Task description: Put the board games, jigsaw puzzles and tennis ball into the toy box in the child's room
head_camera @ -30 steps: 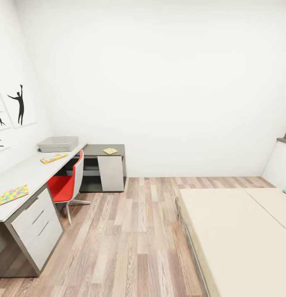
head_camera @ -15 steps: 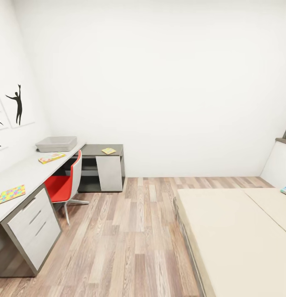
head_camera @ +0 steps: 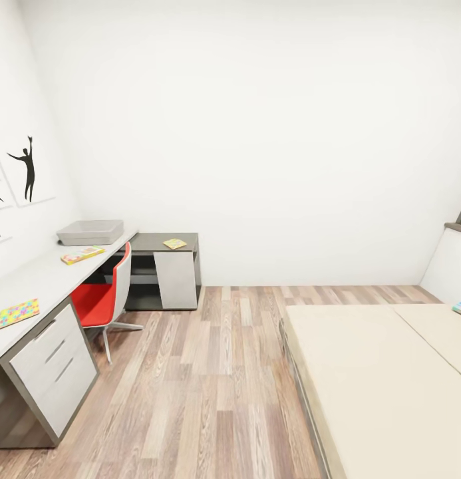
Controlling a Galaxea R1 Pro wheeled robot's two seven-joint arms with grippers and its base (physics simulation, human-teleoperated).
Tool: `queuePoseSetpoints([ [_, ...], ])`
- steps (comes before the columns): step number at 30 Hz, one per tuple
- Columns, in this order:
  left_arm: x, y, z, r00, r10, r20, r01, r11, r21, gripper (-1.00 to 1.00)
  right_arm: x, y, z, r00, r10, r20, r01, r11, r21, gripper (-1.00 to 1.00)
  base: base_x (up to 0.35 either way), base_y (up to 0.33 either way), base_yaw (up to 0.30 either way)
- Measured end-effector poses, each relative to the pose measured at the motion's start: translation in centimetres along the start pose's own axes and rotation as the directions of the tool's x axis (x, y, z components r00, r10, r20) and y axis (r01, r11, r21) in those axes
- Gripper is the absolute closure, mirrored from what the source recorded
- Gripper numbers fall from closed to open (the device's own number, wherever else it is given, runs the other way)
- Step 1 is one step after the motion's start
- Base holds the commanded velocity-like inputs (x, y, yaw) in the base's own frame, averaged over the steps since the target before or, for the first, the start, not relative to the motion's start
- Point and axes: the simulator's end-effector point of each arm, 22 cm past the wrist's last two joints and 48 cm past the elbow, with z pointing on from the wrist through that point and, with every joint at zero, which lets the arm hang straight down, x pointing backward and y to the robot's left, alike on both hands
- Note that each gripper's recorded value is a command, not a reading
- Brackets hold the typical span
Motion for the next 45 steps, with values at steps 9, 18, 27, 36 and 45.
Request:
queuePoseSetpoints([
  [9, -0.14, 0.00, 0.00, 1.000, 0.000, 0.007, 0.000, 1.000, 0.000, -1.00, 0.00, 0.02, 0.00, 1.000, 0.000, 0.000, 0.000, 1.000, 0.000, -1.00, 0.003, -0.014, 0.000],
  [18, -0.19, 0.00, 0.00, 1.000, 0.001, 0.009, -0.001, 1.000, 0.000, -1.00, 0.01, 0.09, -0.01, 1.000, 0.000, 0.000, 0.000, 1.000, -0.001, -1.00, 0.015, -0.064, 0.000],
  [27, -0.20, 0.00, 0.00, 1.000, 0.000, 0.010, 0.000, 1.000, 0.000, -1.00, 0.01, 0.10, -0.01, 1.000, 0.000, 0.000, 0.000, 1.000, -0.001, -1.00, 0.003, -0.019, 0.000],
  [36, -0.19, 0.00, 0.00, 1.000, 0.001, 0.010, -0.001, 1.000, 0.000, -1.00, 0.01, 0.10, -0.01, 1.000, 0.000, 0.000, 0.000, 1.000, -0.001, -1.00, 0.000, -0.120, 0.000],
  [45, -0.20, 0.00, 0.00, 1.000, 0.001, 0.010, -0.001, 1.000, 0.000, -1.00, 0.02, 0.10, -0.01, 1.000, 0.000, 0.000, 0.000, 1.000, -0.001, -1.00, 0.000, -0.052, 0.000],
])
